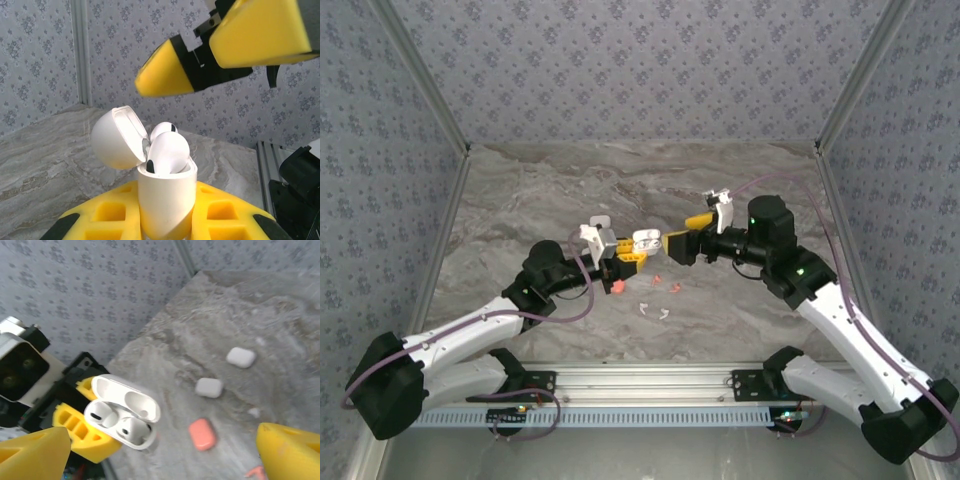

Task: Insert the wireless bluetooth earbuds into the charging case

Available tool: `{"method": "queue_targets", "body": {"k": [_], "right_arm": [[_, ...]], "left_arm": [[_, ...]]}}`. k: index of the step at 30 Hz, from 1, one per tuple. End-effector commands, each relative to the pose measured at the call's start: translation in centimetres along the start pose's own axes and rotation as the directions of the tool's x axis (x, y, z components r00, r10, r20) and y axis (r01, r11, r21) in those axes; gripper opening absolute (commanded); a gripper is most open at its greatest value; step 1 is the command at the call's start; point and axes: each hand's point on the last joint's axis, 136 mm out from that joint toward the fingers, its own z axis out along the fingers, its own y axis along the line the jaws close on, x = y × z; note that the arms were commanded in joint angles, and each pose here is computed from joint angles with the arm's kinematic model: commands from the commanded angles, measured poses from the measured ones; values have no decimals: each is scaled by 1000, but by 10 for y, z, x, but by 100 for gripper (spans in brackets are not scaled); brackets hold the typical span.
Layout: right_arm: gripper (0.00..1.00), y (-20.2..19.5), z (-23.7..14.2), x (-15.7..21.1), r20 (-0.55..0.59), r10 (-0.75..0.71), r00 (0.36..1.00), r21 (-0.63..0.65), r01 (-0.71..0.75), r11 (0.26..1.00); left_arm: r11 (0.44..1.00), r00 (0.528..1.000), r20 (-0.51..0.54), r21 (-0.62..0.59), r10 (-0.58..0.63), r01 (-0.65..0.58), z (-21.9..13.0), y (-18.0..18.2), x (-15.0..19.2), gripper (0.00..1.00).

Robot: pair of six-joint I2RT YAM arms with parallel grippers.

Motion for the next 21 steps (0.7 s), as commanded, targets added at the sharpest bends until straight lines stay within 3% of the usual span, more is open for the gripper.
{"method": "queue_targets", "body": {"k": [1,9,21], "right_arm": [[100,27,1,-18,41,56,998,-158,-49,986],[100,26,20,-7,-62,103,993,-191,-113,975],[100,51,18,-14,-63,57,996,-303,-73,950]], "left_arm": [[998,994,107,50,25,-31,-2,-13,-35,0],[998,993,112,57,25,-32,-2,-14,-39,0],[998,996,84,53,21,-26,1,-12,-32,0]]}}
